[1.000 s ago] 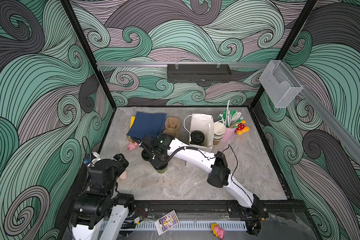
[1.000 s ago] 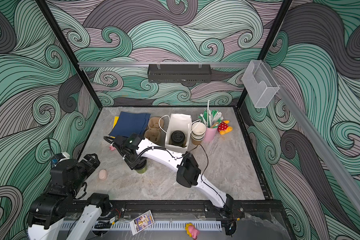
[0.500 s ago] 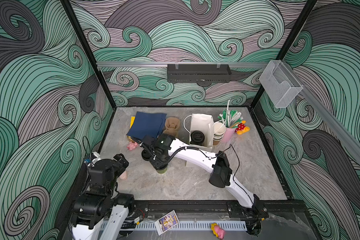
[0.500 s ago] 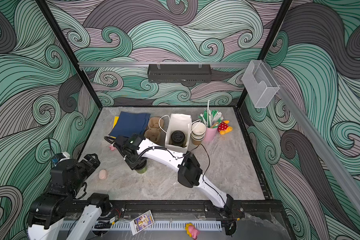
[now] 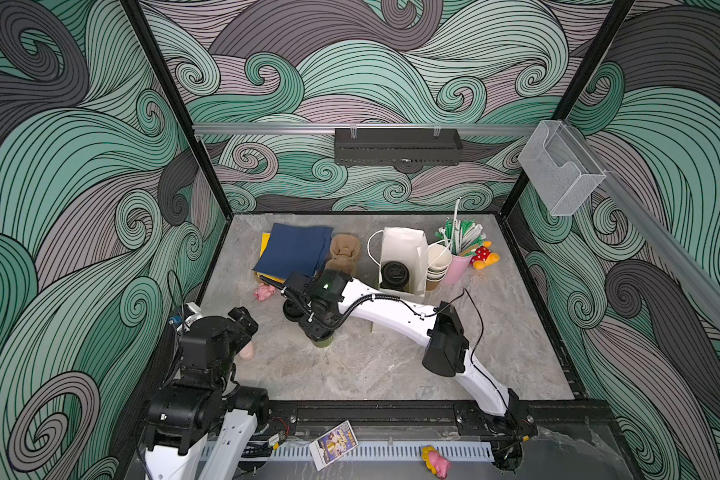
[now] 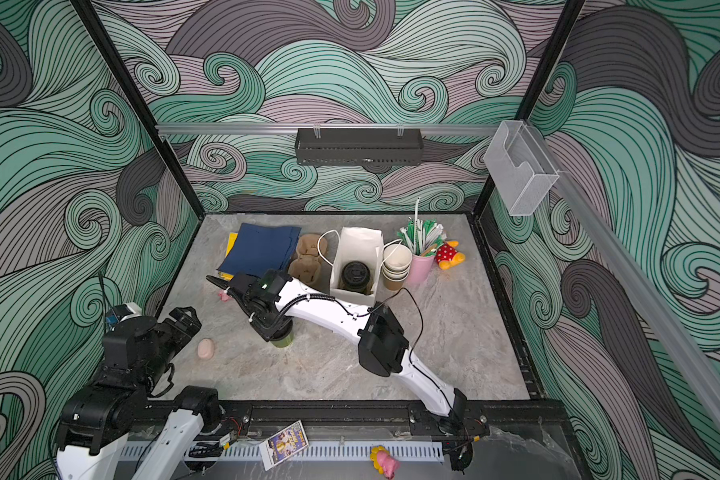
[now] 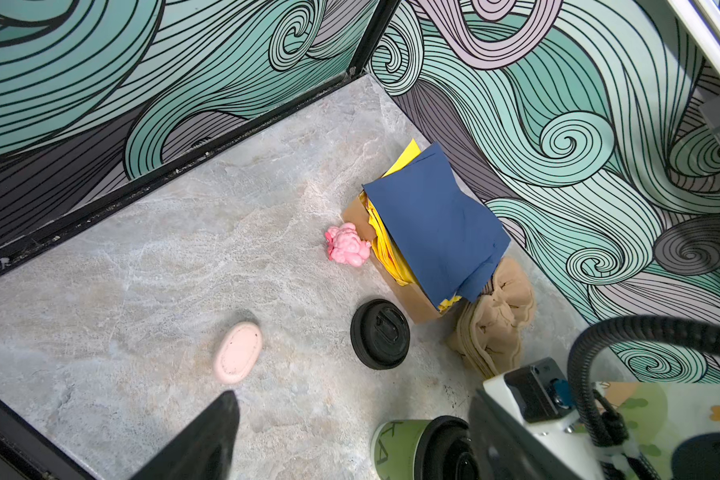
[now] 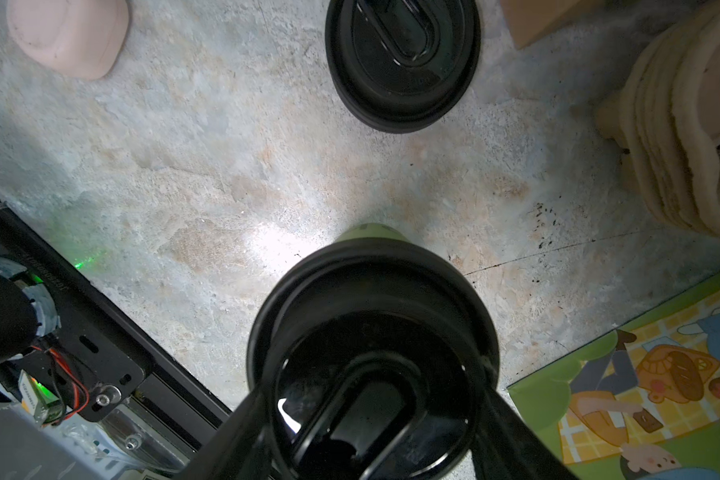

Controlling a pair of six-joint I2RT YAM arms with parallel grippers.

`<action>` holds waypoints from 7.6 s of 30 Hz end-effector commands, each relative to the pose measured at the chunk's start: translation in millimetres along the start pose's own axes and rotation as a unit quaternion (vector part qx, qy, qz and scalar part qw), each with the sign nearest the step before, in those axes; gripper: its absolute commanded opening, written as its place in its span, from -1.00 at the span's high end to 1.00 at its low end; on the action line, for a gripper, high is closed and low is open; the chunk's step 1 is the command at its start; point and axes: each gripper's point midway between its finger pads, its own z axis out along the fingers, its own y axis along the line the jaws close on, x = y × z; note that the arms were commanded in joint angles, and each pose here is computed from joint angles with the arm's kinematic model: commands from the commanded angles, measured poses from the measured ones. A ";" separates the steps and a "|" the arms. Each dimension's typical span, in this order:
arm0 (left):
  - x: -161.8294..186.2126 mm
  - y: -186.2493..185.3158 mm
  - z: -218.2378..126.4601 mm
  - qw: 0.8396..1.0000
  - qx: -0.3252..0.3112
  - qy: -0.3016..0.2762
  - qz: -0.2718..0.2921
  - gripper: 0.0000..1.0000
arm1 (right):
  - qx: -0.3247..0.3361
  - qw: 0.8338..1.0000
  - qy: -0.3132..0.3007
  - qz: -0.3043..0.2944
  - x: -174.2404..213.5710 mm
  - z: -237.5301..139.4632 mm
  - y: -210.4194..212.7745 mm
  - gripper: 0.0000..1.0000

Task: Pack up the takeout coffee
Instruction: 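Lift the gripped green cup off the table with the right gripper, then carry the cup over the bag with right while left grips the rim, then lower the green cup into the bag opening while the left gripper holds the rim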

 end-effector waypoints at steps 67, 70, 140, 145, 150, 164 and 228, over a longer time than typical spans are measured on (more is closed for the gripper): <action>1.2 -17.5 7.6 0.999 0.025 0.018 0.012 -0.76 | 0.011 0.999 0.039 -0.007 55.4 -41.9 -7.6 -0.27; 1.2 -19.9 7.7 0.999 0.030 0.020 0.015 -0.76 | 0.009 1.000 0.027 -0.003 55.2 -53.1 -7.6 -0.27; 105.9 -345.8 2.8 0.846 0.430 0.310 0.055 1.00 | 0.101 0.940 -0.186 0.267 117.9 -273.8 -193.0 -0.31; 110.0 -341.1 -9.9 0.852 0.426 0.303 -0.001 1.00 | 0.087 0.945 -0.173 0.263 117.8 -267.5 -187.7 -0.29; 111.9 -331.0 -17.8 0.861 0.418 0.286 -0.049 1.00 | 0.071 0.953 -0.150 0.255 119.6 -258.9 -180.8 -0.27; 130.9 -321.6 -61.4 0.854 0.428 0.275 -0.104 1.00 | 0.056 0.961 -0.105 0.250 123.0 -244.4 -172.5 -0.28; 137.6 -291.5 -48.4 0.878 0.395 0.258 0.084 0.91 | 0.048 0.968 -0.035 0.245 127.1 -164.5 -164.0 -0.29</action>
